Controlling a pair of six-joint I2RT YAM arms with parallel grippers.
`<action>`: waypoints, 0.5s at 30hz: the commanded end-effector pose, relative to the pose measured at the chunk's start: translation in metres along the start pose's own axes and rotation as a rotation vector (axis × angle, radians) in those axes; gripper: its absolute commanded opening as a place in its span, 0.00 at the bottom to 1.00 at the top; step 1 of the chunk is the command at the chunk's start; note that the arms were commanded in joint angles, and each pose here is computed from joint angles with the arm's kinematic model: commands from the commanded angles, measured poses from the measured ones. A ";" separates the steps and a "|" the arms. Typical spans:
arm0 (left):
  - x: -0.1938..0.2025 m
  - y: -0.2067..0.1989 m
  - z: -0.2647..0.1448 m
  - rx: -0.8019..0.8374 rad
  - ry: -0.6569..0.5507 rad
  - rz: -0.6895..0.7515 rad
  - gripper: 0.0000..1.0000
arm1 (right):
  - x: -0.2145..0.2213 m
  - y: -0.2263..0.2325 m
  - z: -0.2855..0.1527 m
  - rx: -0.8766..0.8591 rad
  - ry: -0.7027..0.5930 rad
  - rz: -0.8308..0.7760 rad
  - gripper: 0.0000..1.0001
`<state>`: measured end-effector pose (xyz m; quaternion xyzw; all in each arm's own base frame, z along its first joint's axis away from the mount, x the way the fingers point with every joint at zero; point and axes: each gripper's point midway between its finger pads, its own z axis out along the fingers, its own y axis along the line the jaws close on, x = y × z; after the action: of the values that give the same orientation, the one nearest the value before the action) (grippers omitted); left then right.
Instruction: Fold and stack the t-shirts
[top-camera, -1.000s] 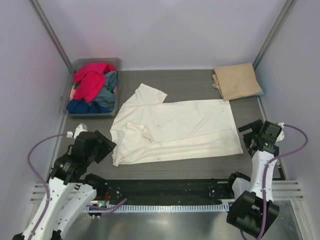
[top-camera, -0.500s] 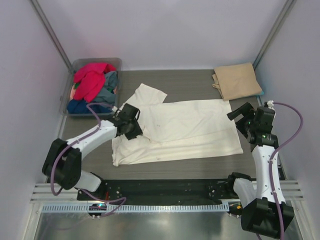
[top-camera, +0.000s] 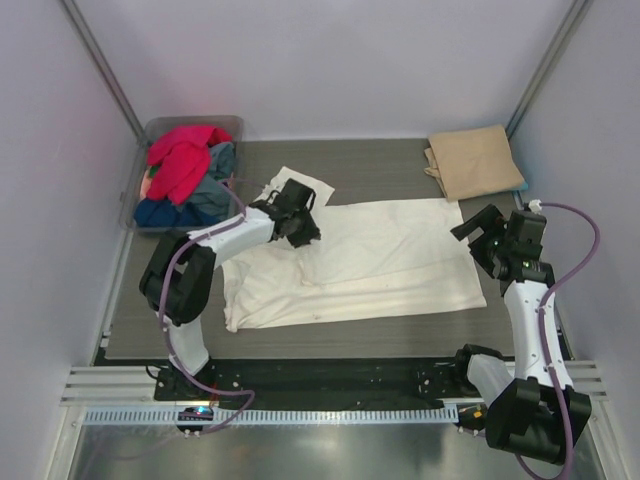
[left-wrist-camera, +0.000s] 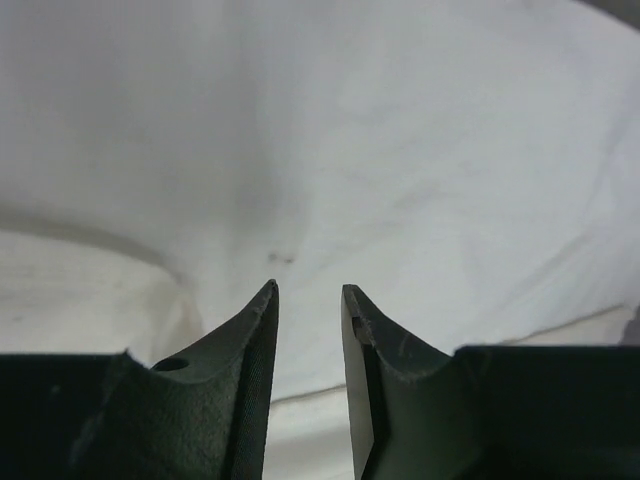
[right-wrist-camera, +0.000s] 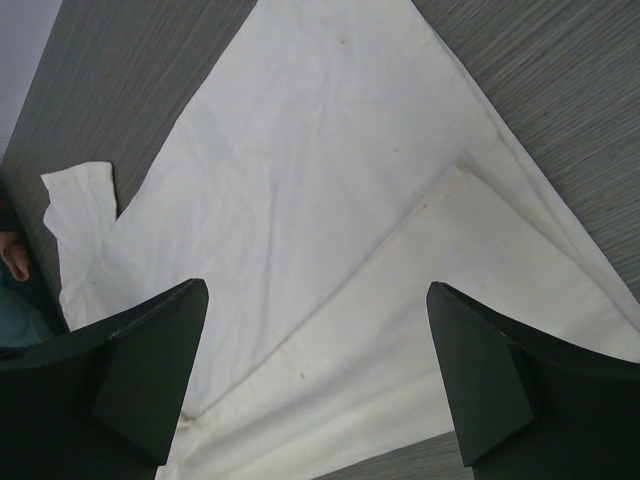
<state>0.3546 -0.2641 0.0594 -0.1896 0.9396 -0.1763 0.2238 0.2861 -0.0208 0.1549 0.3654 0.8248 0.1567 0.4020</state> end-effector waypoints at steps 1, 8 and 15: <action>-0.036 -0.069 -0.015 0.177 -0.072 -0.038 0.34 | -0.006 0.015 0.004 -0.066 -0.011 -0.008 0.97; -0.151 -0.079 -0.047 0.220 -0.266 -0.013 0.45 | -0.003 0.021 -0.002 -0.101 0.001 -0.039 0.97; -0.254 -0.051 -0.015 0.157 -0.325 0.110 0.51 | 0.013 0.022 0.003 -0.111 0.057 -0.083 0.97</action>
<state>0.5497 -0.2102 0.2024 -0.1991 0.8604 -0.2346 0.4061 0.2890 -0.0027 0.1511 0.3343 0.8374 0.1875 0.3897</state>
